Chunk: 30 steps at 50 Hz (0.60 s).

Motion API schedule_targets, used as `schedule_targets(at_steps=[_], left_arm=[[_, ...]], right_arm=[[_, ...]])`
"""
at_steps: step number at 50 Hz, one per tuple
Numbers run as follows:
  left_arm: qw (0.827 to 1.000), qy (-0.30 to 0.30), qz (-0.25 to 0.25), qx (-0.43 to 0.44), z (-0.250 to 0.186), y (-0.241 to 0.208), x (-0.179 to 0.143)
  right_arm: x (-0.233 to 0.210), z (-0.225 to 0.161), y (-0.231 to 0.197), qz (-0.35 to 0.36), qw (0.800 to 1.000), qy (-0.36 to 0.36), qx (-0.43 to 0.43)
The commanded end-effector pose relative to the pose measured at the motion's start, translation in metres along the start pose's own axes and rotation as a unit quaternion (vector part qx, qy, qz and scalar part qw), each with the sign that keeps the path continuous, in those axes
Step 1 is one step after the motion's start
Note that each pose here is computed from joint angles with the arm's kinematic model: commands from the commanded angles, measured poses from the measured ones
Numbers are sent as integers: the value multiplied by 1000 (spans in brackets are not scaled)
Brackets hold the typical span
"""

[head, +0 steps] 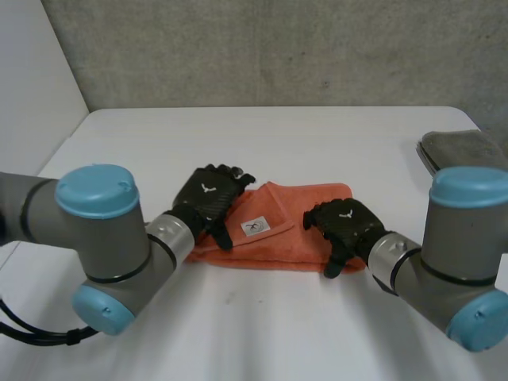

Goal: Fold the laundry.

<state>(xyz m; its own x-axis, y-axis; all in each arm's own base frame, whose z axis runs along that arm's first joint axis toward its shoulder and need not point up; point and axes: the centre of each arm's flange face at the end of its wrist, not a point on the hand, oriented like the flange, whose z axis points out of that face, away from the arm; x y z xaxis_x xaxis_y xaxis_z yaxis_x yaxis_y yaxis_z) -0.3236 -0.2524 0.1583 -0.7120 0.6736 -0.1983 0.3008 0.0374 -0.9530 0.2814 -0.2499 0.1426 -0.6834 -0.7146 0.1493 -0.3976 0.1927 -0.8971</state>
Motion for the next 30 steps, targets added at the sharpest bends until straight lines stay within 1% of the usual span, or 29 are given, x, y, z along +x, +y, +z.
schedule_targets(at_steps=[1,6,10,14,17,18,20,21,22,23,25,30], left_arm=[[1000,2,-3,-26,15,13,0],[1000,-3,-1,-30,26,16,-5],[999,-11,12,-37,32,21,-8],[998,-50,21,-44,37,23,-22],[991,-123,19,-44,42,18,-51],[985,-167,18,-50,42,19,-70],[975,-213,15,-59,41,21,-90],[967,-244,16,-67,39,22,-101],[965,-254,15,-70,38,23,-104],[963,-259,15,-72,37,23,-105],[965,-250,16,-76,36,26,-100],[977,-202,14,-72,32,26,-81]], right_arm=[[-6,-1,6,-20,1000,-3,6],[-9,1,7,-26,1000,-4,10],[-4,2,7,-39,999,7,13],[-3,1,9,-54,998,7,10],[-3,2,10,-56,998,9,8],[-3,2,10,-56,998,11,7],[-2,2,10,-58,998,14,7],[-2,2,11,-57,998,16,5],[-1,3,10,-58,998,18,6],[-1,3,10,-57,998,19,5],[-1,2,11,-57,998,20,3],[-1,2,13,-56,998,20,1]])
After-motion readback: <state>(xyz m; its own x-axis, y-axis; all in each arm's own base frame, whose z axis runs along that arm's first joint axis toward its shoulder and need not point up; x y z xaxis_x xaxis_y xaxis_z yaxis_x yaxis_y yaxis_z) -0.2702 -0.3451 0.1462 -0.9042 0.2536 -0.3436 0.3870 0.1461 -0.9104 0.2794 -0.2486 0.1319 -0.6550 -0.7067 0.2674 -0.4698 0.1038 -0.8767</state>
